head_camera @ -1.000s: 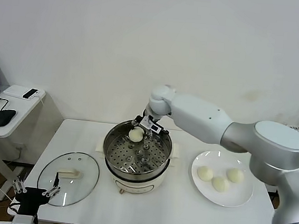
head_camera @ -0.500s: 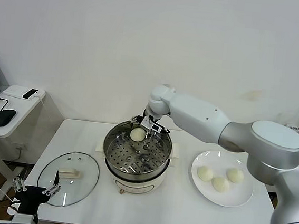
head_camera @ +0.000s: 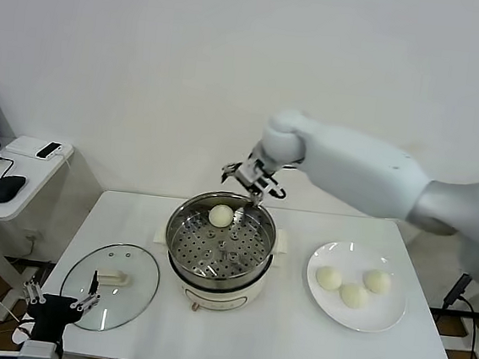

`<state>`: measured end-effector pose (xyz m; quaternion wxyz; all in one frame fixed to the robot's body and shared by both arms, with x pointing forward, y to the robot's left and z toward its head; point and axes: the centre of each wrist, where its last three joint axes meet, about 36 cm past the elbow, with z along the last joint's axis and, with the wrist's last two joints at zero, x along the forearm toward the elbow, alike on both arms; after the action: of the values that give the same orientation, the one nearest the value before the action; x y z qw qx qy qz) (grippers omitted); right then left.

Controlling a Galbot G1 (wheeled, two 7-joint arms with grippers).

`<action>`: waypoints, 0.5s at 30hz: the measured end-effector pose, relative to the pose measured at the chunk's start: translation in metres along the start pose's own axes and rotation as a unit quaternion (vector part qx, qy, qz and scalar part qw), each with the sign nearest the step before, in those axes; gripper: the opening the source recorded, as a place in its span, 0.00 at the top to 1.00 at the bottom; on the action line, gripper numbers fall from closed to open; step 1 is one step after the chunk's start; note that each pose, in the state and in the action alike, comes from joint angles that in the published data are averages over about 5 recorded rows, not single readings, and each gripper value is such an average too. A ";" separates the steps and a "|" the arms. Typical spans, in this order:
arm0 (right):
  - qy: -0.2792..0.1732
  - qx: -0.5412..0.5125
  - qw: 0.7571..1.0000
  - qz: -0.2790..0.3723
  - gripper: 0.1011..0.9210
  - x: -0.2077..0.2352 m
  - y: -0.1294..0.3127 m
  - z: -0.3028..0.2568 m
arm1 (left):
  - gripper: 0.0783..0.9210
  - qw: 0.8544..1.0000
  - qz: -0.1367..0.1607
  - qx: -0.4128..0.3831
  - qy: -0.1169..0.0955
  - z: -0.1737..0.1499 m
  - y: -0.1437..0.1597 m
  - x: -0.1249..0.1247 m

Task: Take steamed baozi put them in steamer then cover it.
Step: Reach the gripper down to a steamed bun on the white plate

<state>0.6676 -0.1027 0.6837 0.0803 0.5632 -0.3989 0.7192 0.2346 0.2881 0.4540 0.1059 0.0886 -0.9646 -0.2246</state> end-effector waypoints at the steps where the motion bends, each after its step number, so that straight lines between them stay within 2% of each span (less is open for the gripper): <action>1: 0.006 -0.015 1.000 0.000 0.12 0.007 0.007 0.005 | 0.12 1.000 0.001 0.000 -0.001 0.000 0.000 0.000; 8: 0.052 -0.124 0.991 -0.008 0.12 0.045 0.067 0.044 | 0.12 1.000 0.006 0.000 -0.006 -0.002 0.000 -0.003; 15: 0.084 -0.216 0.972 -0.038 0.12 0.055 0.144 0.083 | 0.12 1.000 0.009 0.000 -0.008 -0.002 0.001 -0.007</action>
<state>0.6286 -0.2725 0.6655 0.2610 0.4847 -0.5146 0.6573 0.2422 0.2894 0.4548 0.1000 0.0782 -0.9663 -0.2240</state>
